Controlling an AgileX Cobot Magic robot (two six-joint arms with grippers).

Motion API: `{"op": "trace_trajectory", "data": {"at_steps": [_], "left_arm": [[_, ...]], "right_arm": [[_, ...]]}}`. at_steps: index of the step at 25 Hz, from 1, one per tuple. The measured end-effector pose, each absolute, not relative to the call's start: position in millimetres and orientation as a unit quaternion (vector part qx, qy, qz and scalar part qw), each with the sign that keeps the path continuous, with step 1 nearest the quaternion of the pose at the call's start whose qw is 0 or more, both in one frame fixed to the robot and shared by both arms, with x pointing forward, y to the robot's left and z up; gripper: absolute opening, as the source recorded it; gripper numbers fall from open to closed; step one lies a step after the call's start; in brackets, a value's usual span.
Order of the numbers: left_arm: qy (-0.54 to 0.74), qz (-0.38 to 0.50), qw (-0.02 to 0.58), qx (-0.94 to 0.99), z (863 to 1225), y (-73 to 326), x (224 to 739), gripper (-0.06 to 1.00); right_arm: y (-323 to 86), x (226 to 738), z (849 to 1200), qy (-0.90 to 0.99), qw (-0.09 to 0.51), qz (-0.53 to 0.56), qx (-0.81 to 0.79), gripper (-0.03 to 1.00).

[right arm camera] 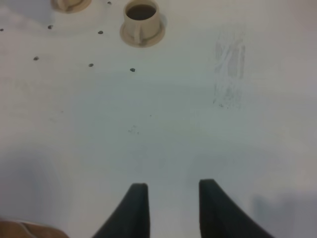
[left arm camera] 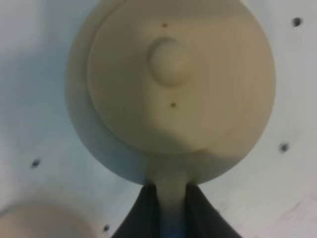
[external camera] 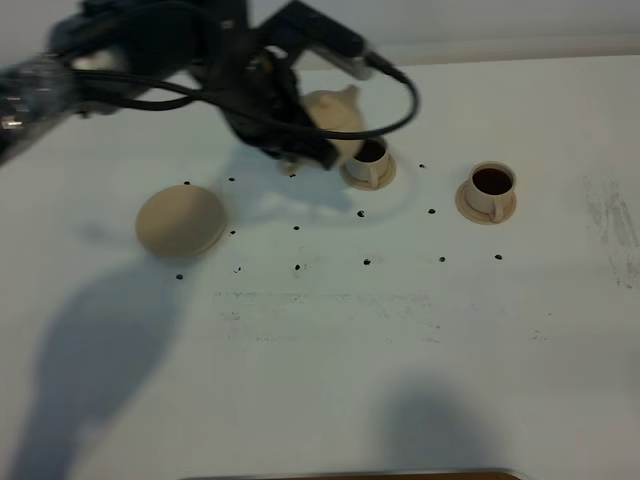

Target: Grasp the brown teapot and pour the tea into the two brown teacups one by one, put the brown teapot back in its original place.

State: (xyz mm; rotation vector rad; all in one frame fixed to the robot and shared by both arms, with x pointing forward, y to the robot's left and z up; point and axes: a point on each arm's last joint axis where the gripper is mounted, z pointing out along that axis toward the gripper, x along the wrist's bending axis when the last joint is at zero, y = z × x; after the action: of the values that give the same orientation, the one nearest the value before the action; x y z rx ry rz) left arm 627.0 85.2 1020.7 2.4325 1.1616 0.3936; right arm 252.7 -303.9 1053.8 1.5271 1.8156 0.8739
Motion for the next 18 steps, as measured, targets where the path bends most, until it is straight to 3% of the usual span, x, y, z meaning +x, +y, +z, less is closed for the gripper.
{"op": "trace_trajectory", "data": {"at_steps": [12,18], "left_arm": [[0.529,0.156,0.207,0.808,1023.2,193.5,568.4,0.16],[0.566,0.16,0.198,0.784,1019.4,227.1,548.1,0.16]], "right_arm": [[-303.9,252.7,1053.8,0.685,0.302,0.33,0.576,0.24],[-303.9,252.7,1053.8,0.685,0.302,0.33,0.576,0.24]]}}
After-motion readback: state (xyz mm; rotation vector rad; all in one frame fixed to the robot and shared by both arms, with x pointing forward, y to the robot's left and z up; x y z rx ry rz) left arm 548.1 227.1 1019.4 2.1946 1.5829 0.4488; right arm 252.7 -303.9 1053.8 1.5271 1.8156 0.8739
